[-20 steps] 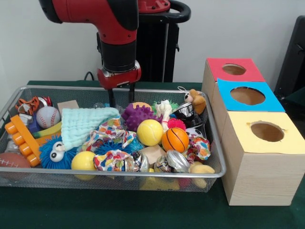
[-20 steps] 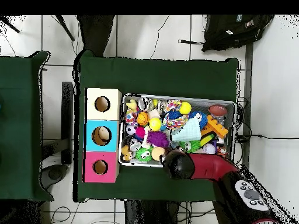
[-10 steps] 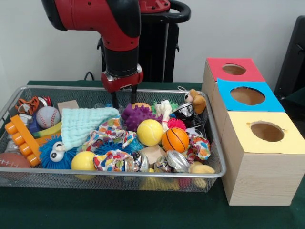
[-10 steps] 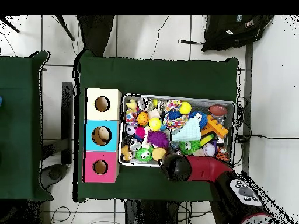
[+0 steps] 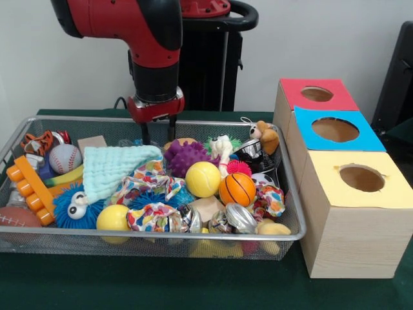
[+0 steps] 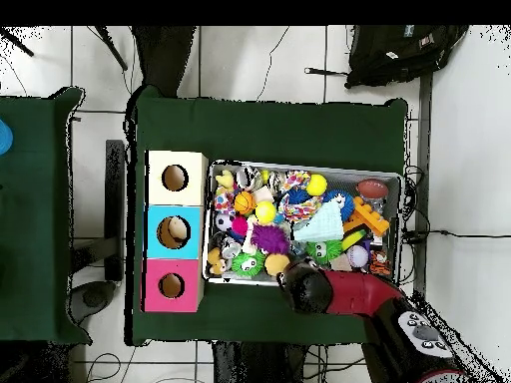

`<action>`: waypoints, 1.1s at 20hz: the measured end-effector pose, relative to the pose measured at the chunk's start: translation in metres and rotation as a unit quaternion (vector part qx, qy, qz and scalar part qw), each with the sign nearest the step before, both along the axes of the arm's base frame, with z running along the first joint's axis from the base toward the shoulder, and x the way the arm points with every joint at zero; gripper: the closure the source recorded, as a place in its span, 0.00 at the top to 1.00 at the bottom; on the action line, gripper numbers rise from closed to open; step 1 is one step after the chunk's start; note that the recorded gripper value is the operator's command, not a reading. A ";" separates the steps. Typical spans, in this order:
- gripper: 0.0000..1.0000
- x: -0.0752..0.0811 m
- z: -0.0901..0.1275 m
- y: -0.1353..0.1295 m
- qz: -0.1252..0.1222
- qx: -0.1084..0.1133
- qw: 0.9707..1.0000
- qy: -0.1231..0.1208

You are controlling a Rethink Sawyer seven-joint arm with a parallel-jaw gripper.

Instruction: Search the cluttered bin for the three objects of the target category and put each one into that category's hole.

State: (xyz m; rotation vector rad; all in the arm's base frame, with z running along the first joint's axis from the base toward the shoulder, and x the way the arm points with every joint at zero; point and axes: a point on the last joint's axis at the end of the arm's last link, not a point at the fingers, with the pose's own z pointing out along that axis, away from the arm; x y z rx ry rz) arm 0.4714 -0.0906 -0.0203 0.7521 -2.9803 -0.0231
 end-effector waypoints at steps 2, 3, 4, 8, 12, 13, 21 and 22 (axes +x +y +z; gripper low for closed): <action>1.00 -0.002 0.000 -0.003 -0.002 -0.002 1.000 0.001; 1.00 -0.002 0.000 -0.003 -0.002 -0.003 1.000 0.002; 1.00 -0.003 0.000 -0.004 -0.003 -0.003 1.000 0.002; 1.00 -0.003 -0.002 -0.005 -0.003 -0.004 1.000 -0.001; 1.00 -0.004 -0.003 -0.010 -0.002 -0.009 1.000 -0.009; 1.00 -0.005 -0.004 -0.011 -0.001 -0.011 1.000 -0.012; 1.00 -0.004 -0.009 -0.020 -0.002 -0.024 0.999 -0.049; 1.00 -0.003 -0.010 -0.021 -0.002 -0.025 0.998 -0.054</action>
